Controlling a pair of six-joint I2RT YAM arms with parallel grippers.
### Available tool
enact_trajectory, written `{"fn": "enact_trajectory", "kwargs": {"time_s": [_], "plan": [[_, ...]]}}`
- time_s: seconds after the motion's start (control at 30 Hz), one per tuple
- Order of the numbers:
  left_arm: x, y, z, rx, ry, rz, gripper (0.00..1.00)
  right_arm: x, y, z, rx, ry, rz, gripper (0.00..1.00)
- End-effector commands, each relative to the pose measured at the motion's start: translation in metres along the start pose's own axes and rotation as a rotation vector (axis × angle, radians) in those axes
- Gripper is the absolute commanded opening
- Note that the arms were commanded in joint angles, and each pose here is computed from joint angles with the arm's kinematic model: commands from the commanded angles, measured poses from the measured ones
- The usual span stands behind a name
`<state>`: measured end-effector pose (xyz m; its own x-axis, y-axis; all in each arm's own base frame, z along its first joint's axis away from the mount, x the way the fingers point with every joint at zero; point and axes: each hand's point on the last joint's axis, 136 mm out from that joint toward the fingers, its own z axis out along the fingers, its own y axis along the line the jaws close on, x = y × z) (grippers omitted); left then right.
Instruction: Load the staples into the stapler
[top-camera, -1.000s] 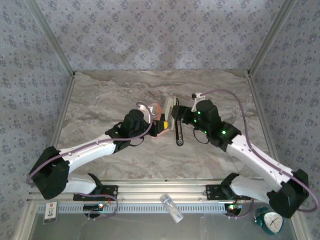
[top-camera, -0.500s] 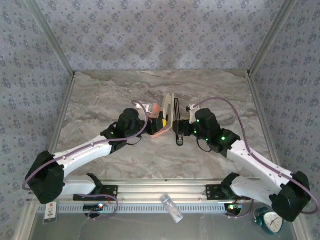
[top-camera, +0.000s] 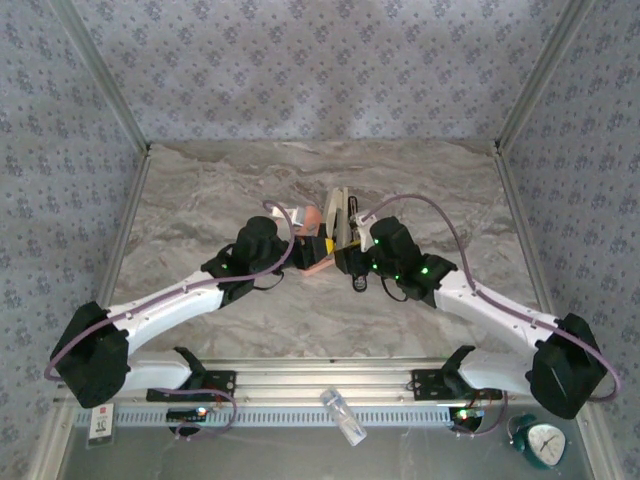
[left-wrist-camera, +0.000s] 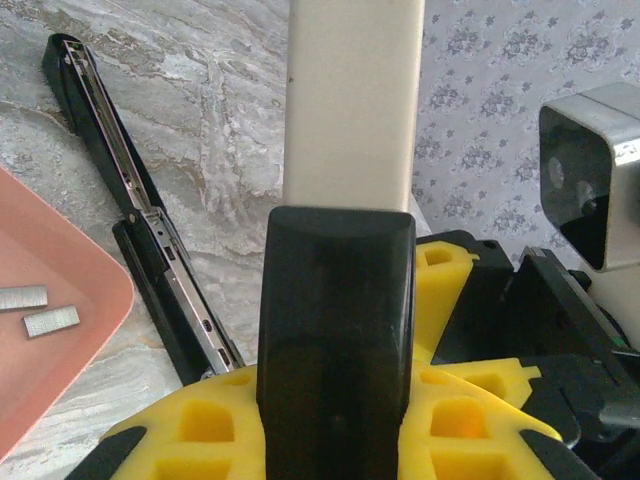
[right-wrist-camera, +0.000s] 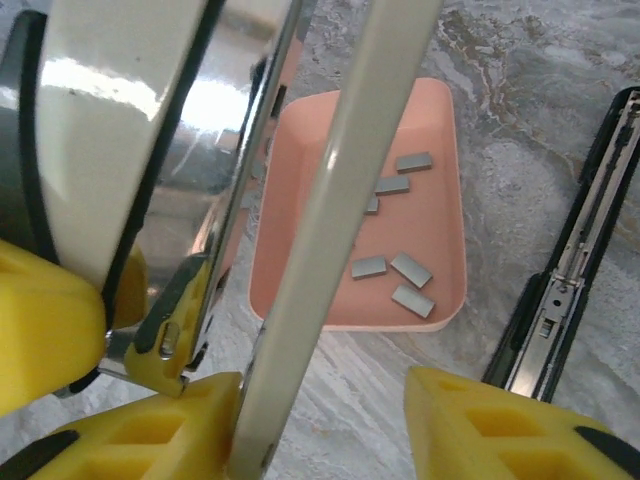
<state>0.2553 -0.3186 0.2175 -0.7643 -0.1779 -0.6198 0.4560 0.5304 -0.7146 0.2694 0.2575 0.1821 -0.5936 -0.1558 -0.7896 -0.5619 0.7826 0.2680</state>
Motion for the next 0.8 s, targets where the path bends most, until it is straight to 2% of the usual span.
{"fn": "enact_trajectory", "kwargs": {"time_s": [0.0,0.17,0.23,0.33,0.57,0.7,0.77], "plan": [[-0.041,-0.051,-0.013,0.164,-0.117,0.040,0.00,-0.020,0.003,0.001,0.000,-0.067,-0.062,0.39],[-0.041,-0.049,-0.016,0.138,-0.110,0.044,0.00,-0.013,-0.006,0.002,0.035,-0.047,-0.083,0.06],[-0.041,-0.045,-0.020,0.104,-0.105,0.056,0.00,-0.006,-0.012,0.000,0.064,-0.022,-0.082,0.00],[-0.043,-0.037,-0.027,0.052,-0.097,0.076,0.02,0.008,-0.029,-0.004,0.150,0.033,-0.072,0.00],[-0.047,-0.023,-0.046,-0.008,-0.079,0.082,0.02,0.036,-0.057,-0.021,0.246,0.136,-0.045,0.00],[-0.051,-0.012,-0.059,-0.072,-0.061,0.112,0.03,0.037,-0.055,-0.026,0.216,0.152,-0.078,0.00],[-0.058,-0.004,-0.067,-0.119,-0.062,0.138,0.04,0.044,-0.038,-0.025,0.114,0.193,-0.131,0.00]]}}
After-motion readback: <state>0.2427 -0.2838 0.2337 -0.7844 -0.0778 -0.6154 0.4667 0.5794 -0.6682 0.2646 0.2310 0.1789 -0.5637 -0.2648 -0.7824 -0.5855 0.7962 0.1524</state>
